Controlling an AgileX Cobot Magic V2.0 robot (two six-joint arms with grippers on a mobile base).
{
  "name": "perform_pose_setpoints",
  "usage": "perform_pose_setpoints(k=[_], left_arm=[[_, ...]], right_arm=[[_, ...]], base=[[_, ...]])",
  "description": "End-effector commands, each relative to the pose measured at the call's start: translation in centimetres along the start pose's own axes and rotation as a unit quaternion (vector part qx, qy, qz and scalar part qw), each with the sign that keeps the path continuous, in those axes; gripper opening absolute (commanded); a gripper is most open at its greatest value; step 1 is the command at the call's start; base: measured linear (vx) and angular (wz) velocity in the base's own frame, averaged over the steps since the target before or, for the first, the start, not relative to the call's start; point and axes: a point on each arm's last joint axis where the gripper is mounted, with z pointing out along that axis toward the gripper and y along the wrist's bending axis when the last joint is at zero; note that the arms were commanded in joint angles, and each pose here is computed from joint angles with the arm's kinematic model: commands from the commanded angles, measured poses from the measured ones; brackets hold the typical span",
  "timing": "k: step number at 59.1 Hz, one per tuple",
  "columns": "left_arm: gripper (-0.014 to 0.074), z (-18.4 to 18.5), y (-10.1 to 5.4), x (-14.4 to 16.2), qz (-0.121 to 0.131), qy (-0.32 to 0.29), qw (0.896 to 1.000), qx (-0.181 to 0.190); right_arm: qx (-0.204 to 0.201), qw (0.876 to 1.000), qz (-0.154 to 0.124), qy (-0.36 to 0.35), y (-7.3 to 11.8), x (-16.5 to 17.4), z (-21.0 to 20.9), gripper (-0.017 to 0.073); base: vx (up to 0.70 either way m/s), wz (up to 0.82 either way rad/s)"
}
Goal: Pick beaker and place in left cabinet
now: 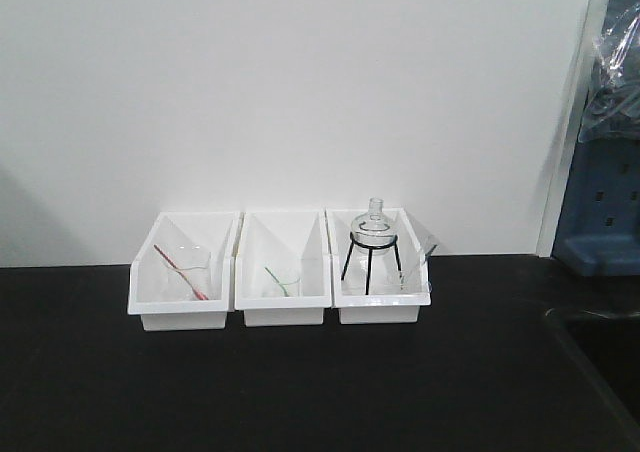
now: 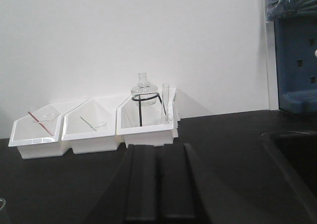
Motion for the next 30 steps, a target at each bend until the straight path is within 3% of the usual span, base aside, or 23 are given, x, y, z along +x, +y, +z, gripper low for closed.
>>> perform_pose_setpoints(k=[1, 12, 21, 25, 30], left_arm=[[0.0003, -0.3, -0.1, -1.2, -0.001, -0.050, 0.999, 0.009], [0.0003, -0.3, -0.1, -1.2, -0.001, -0.050, 0.999, 0.009], [0.0003, -0.3, -0.1, -1.2, -0.001, -0.050, 0.999, 0.009], [0.0003, -0.3, -0.1, -1.2, -0.001, -0.050, 0.999, 0.009], [0.0003, -0.3, -0.1, -1.2, -0.001, -0.050, 0.999, 0.009]], right_arm=[[-0.003, 0.999, -0.003, -0.046, 0.0, -0.7, -0.1, -0.0005], [-0.003, 0.999, -0.004, -0.051, 0.0, -0.7, -0.1, -0.0005], [-0.011, 0.992, -0.009, -0.125, 0.4, -3.3, -0.5, -0.0005], [-0.013, 0.989, -0.029, -0.143, 0.8, -5.5, -0.5, -0.0005], [-0.007, 0.986, -0.075, -0.146, 1.5, -9.3, 0.2, -0.0005]], base=[[0.00, 0.00], [0.00, 0.00], [0.00, 0.00], [0.00, 0.00], [0.00, 0.00]])
